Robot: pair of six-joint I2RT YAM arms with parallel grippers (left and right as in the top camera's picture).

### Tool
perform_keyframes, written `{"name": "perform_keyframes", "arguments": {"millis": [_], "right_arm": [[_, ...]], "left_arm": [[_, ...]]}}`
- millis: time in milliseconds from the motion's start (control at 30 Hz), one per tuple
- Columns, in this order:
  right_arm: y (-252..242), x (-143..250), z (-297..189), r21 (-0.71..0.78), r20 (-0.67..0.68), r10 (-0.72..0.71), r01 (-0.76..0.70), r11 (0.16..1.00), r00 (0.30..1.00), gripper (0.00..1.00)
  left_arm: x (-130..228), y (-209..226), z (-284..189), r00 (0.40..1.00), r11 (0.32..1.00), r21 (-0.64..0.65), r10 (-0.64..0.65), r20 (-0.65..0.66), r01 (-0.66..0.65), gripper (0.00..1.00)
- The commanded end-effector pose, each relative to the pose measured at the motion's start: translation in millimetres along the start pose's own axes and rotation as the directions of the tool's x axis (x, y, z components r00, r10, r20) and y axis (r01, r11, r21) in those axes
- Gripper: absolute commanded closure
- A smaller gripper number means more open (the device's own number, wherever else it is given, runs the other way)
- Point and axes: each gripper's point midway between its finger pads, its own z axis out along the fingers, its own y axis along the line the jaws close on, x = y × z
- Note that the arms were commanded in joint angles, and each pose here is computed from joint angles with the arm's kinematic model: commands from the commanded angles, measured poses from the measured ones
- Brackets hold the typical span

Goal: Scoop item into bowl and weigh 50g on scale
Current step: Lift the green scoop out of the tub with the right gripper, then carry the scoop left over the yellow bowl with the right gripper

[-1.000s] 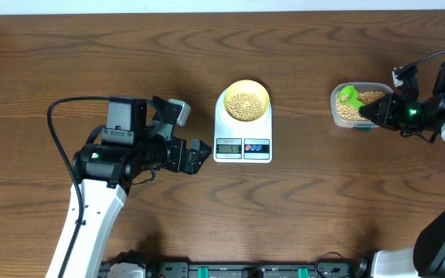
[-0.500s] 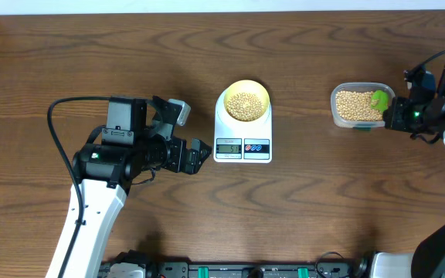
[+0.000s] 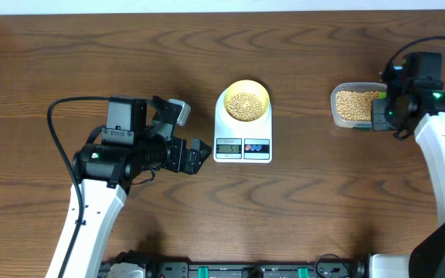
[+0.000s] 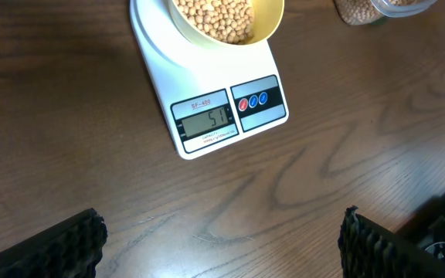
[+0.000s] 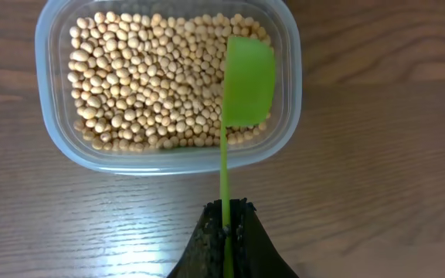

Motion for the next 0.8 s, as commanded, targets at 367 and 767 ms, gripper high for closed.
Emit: {"name": "perform_keyframes", "arguments": {"millis": [367, 767], "right_arm": [[113.9, -63.3, -56.6, -0.614, 0.324, 0.035, 0.182, 0.768, 0.945, 0.99], [190.2, -75.8, -87.4, -0.603, 0.522, -0.111, 0.457, 0.654, 0.846, 0.99]], "left_arm": [[-0.3, -3.4, -0.1, 1.000, 1.000, 0.017, 0.019, 0.000, -0.019, 0.02], [-0.3, -3.4, -0.1, 1.000, 1.000, 0.017, 0.019, 0.000, -0.019, 0.02]]}}
